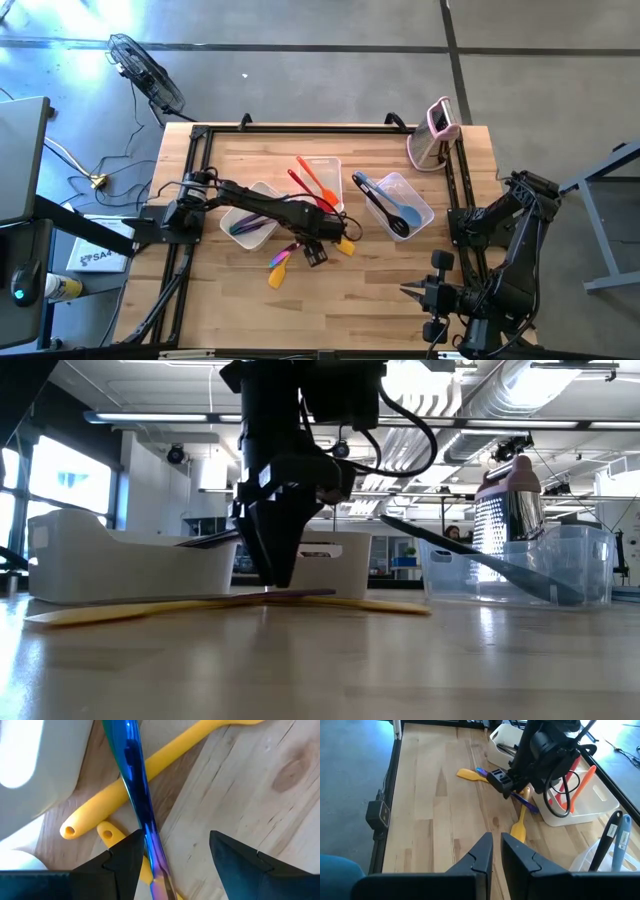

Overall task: Pick & Place Kitchen Items
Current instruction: Put the blue table knife into the left white bin

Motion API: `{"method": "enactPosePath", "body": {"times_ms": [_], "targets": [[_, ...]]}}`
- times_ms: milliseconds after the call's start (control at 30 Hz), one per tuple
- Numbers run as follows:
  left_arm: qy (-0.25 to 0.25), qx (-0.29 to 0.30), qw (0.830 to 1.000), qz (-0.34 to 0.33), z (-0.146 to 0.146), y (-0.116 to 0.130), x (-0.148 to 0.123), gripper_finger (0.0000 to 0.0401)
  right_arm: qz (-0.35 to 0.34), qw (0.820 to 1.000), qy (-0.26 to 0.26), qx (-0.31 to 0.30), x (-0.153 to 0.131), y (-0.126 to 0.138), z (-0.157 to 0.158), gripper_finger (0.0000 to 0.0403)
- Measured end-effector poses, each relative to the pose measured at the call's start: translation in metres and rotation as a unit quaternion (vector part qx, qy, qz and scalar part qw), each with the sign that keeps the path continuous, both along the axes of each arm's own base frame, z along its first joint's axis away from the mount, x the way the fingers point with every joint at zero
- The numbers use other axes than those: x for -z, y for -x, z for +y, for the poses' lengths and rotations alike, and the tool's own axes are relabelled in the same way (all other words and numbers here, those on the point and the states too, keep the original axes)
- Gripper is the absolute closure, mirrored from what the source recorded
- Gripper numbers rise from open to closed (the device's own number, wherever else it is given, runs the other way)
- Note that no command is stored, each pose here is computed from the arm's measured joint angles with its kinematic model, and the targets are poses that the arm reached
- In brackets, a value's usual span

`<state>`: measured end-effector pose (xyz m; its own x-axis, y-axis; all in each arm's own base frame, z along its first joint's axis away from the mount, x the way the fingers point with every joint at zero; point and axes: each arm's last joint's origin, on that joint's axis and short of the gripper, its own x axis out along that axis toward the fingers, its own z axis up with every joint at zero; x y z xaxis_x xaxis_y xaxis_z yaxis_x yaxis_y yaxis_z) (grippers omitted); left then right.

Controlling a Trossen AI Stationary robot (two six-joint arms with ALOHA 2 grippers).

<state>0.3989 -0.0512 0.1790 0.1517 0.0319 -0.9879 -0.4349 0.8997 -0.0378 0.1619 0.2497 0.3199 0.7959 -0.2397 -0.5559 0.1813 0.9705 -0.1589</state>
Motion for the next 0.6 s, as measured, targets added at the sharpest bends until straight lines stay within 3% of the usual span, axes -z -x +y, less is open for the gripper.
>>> {"method": "enactPosePath", "body": {"times_ms": [600], "targets": [[0.004, -0.001, 1.0, 0.002, -0.0002, 0.0, 0.0005, 0.0182, -0.001, 1.0, -0.003, 0.0, -0.0002, -0.0003, 0.0005, 0.0374]]}}
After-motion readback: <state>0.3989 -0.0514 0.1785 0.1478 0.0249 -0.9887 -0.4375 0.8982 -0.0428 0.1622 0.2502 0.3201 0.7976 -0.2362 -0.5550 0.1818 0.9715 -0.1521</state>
